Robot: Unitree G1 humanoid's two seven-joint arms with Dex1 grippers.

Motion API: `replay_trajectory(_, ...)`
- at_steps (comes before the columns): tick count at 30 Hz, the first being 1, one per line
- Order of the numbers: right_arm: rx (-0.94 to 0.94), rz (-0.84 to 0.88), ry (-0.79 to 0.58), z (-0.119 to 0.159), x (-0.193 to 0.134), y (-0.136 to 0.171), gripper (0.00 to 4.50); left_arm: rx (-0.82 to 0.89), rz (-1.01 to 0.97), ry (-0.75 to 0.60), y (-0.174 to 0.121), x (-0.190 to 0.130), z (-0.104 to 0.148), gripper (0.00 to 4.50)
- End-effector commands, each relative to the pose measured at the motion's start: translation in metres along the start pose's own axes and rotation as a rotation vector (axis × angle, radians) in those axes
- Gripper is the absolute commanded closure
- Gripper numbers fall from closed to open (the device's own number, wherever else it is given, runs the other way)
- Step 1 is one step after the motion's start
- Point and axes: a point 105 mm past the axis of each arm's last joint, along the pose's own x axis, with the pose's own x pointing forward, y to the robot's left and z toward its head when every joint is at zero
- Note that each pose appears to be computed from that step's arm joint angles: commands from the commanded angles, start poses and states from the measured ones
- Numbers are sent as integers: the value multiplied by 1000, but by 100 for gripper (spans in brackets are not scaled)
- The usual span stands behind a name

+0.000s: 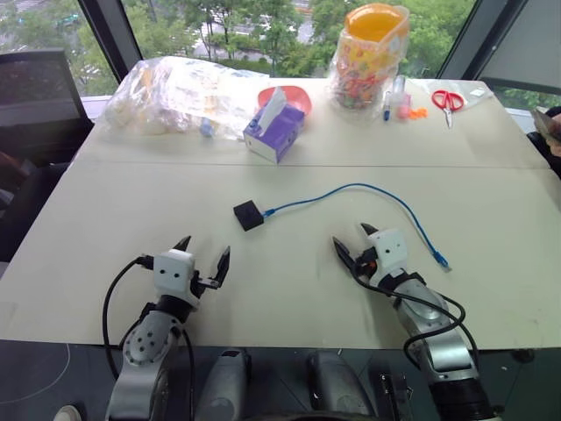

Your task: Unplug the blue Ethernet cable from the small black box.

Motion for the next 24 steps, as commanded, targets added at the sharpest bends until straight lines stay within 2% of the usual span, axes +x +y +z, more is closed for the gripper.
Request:
replay_trajectory(1, 3, 14, 30, -9, -3, 3, 75, 4, 2, -33, -1, 0, 8, 2)
replay_trajectory(5, 1, 13, 29, -9, -2, 1, 75, -32, -36, -69, -8, 1, 15, 2)
replay_trajectory(20, -24, 22, 19, 1, 5, -6, 75, -40, -34, -57, -7, 2, 12, 2)
replay_trajectory(24, -35, 83, 4, 8, 9, -1, 75, -33, -35, -64, -7, 4, 14, 2)
